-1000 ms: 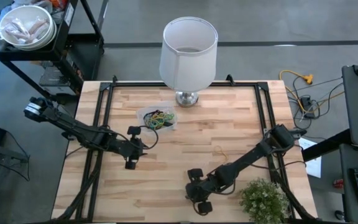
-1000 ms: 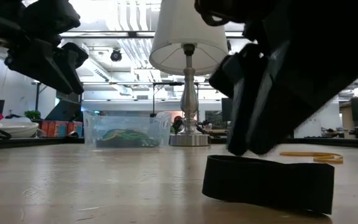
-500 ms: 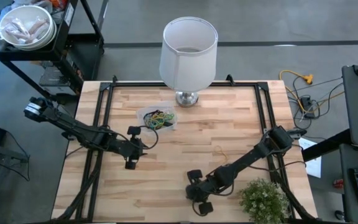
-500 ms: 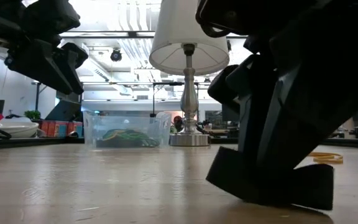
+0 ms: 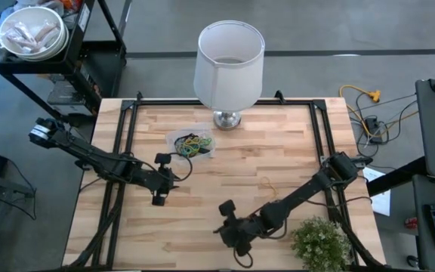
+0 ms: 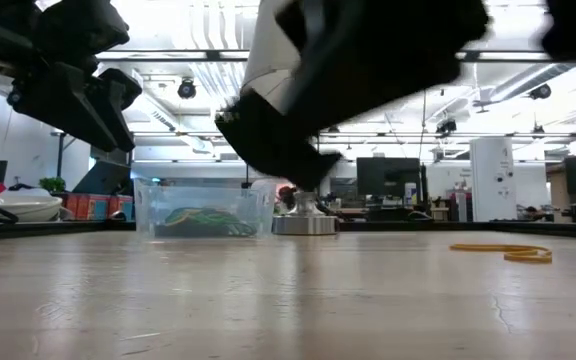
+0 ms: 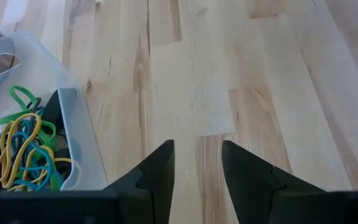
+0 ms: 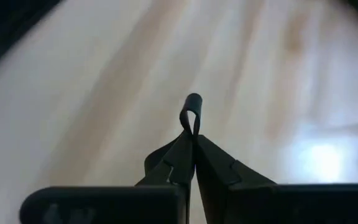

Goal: Pick and place rubber bands into bin
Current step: Put the black rubber band into the transparent bin

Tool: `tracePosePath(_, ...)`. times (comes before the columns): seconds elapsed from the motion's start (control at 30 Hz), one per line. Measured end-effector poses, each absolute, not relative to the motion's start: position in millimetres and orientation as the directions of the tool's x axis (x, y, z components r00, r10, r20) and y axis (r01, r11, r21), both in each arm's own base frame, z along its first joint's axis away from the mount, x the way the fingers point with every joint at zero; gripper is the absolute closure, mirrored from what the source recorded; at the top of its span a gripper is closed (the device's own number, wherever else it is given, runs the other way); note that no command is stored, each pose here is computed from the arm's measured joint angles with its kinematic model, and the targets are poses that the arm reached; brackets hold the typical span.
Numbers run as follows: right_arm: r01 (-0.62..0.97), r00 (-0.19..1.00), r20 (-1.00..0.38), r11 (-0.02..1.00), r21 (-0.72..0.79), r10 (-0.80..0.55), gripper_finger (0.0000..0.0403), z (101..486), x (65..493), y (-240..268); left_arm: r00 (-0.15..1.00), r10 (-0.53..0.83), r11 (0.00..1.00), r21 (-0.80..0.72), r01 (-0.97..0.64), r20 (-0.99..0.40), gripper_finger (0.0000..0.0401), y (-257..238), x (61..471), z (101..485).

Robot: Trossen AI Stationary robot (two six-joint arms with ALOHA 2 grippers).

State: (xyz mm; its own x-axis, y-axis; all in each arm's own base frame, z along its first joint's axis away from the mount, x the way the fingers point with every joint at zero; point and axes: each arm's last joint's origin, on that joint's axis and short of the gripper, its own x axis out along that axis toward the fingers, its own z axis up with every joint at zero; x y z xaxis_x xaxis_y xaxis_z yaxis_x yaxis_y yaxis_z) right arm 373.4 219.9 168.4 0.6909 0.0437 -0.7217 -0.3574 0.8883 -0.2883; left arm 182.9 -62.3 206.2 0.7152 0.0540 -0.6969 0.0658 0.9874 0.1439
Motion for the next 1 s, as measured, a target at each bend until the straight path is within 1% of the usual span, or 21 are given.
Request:
tracePosePath(0.1, -0.292, 0.741, -0.666, 0.854, -0.431, -0.082, 0.0394, 175.6, 378.5, 215.7, 0.715, 0.054, 0.987, 0.144, 0.066, -0.697, 0.0283, -62.3, 182.9, 206.3)
tracePosePath(0.2, -0.203, 0.757, -0.619, 0.826, -0.526, -0.208, 0.0394, 178.8, 386.0, 202.0, 0.717, 0.053, 0.987, 0.145, 0.067, -0.695, 0.0283, -62.3, 182.9, 206.9)
tracePosePath(0.37, -0.019, 0.749, -0.526, 0.78, -0.625, -0.403, 0.0394, 185.0, 406.0, 162.7, 0.717, 0.053, 0.987, 0.145, 0.068, -0.695, 0.0283, -62.1, 182.4, 207.3)
tracePosePath(0.47, 0.097, 0.732, -0.47, 0.758, -0.645, -0.494, 0.0394, 189.7, 421.7, 128.2, 0.713, 0.055, 0.987, 0.147, 0.068, -0.699, 0.0283, -62.0, 182.0, 206.9)
tracePosePath(0.6, 0.208, 0.701, -0.435, 0.746, -0.633, -0.565, 0.0394, 194.1, 437.1, 80.5, 0.712, 0.055, 0.987, 0.148, 0.069, -0.7, 0.0283, -61.9, 181.8, 206.6)
tracePosePath(0.7, 0.266, 0.672, -0.436, 0.744, -0.612, -0.599, 0.0394, 194.7, 442.7, 49.2, 0.7, 0.06, 0.986, 0.152, 0.07, -0.711, 0.0283, -61.4, 180.7, 205.7)
tracePosePath(0.83, 0.283, 0.674, -0.478, 0.795, -0.537, -0.563, 0.0394, 193.6, 446.8, 16.1, 0.7, 0.06, 0.986, 0.152, 0.07, -0.711, 0.0283, -61.4, 180.5, 205.4)
tracePosePath(0.93, 0.289, 0.689, -0.502, 0.833, -0.471, -0.523, 0.0394, 193.2, 448.5, -0.8, 0.698, 0.061, 0.986, 0.152, 0.07, -0.714, 0.0283, -61.3, 180.3, 205.2)
tracePosePath(1.0, 0.298, 0.692, -0.506, 0.842, -0.45, -0.515, 0.0394, 193.4, 449.0, -8.8, 0.698, 0.061, 0.986, 0.152, 0.07, -0.713, 0.0283, -61.3, 180.3, 205.3)
